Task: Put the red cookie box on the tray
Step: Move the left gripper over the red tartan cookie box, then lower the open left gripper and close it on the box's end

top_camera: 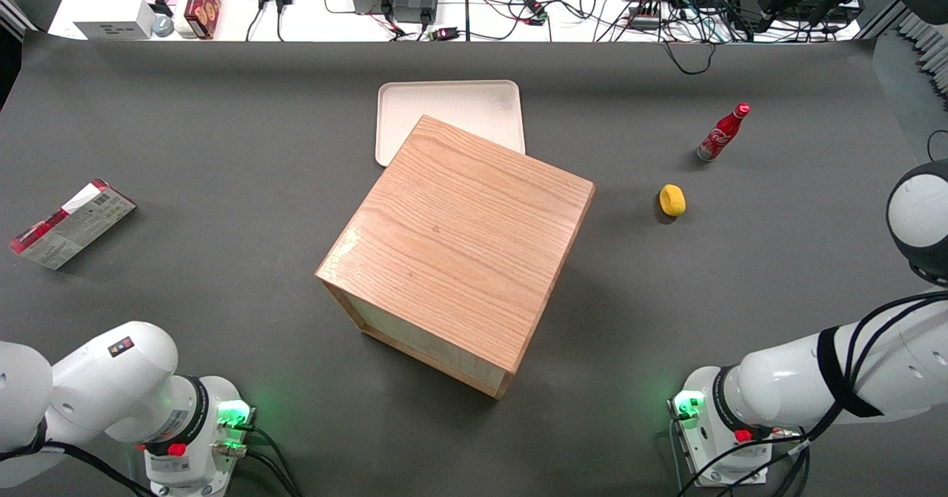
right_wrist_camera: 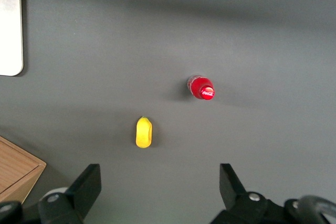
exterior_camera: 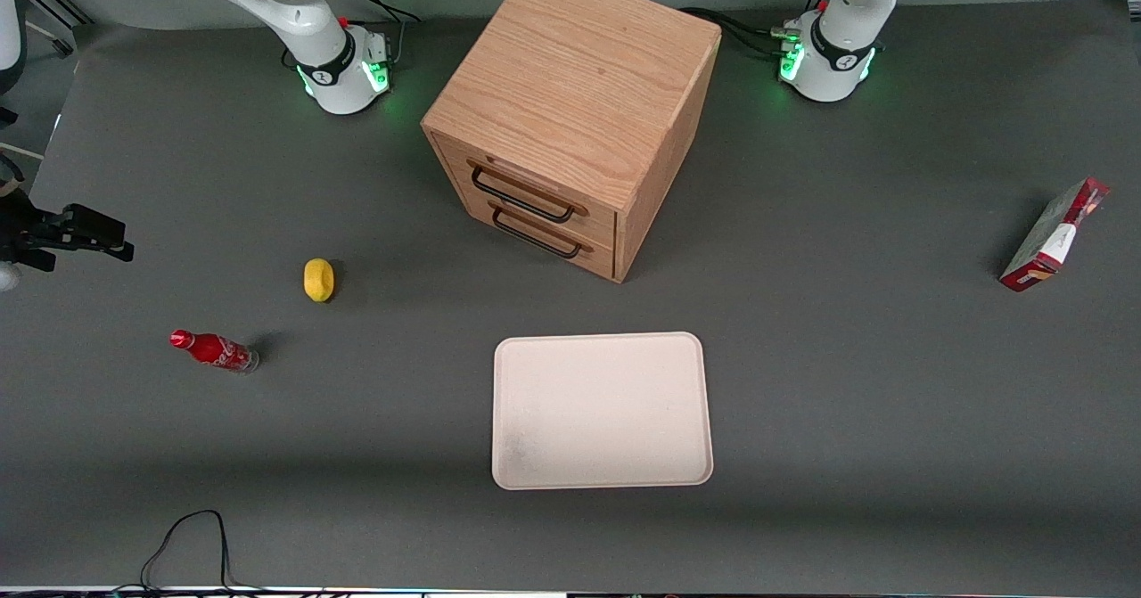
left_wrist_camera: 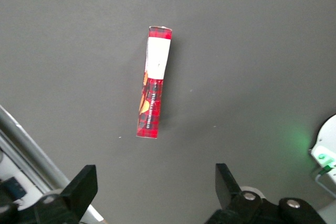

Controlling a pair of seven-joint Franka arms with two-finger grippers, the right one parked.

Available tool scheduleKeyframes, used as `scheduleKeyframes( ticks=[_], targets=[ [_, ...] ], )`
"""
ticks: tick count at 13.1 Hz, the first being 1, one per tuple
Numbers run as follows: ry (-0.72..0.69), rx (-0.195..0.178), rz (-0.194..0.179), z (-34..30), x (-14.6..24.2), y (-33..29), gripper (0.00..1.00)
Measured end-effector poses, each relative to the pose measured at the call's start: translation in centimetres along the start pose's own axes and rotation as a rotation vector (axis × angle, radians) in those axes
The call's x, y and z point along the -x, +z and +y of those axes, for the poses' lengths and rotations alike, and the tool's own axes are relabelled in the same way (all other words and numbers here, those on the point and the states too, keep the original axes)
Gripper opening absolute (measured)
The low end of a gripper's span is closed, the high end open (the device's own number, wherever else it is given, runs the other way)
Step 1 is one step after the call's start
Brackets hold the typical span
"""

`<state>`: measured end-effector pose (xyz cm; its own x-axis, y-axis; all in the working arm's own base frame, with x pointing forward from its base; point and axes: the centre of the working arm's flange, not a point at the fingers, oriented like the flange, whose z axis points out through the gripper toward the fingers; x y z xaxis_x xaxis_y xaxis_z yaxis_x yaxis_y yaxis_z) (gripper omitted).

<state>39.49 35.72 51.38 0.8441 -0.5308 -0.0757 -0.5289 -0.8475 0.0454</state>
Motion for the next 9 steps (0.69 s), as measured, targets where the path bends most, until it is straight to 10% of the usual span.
scheduleKeyframes(
  ticks=[9],
  targets=[
    [0.010,-0.075,0.022,2.0,0.8,9.0,1.00]
  ],
)
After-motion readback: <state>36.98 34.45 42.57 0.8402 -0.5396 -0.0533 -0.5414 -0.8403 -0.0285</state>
